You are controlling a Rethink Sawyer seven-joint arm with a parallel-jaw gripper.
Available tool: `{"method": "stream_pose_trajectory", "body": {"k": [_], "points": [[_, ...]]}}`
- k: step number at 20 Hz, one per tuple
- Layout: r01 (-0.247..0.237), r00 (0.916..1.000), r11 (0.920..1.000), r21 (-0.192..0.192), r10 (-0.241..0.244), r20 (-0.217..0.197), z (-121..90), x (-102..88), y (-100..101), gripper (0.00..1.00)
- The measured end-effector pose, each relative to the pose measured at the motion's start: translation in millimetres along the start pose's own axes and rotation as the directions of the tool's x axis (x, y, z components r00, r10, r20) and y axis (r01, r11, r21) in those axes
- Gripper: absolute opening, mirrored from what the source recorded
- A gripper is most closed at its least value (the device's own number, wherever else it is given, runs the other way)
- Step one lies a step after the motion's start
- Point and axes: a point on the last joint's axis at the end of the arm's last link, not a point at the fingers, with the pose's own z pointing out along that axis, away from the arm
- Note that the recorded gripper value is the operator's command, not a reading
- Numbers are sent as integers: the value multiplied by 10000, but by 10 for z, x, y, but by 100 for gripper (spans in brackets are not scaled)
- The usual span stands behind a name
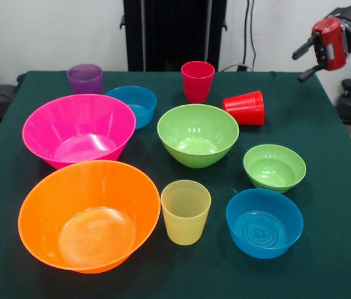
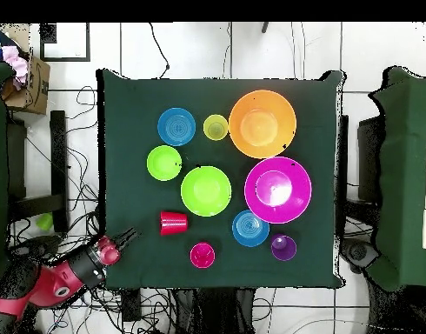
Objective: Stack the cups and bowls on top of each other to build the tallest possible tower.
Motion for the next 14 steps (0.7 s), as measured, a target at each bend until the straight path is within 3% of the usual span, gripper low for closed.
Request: {"method": "stream_pose_trajectory", "body": {"k": [7, 12, 14], "points": [[465, 9981, 9983, 365, -479, 380, 3, 46, -117, 100], [335, 9994, 9972, 668, -330, -87, 34, 78, -234, 100], [215, 9975, 9933, 1134, -136, -693, 35, 102, -359, 100]]}}
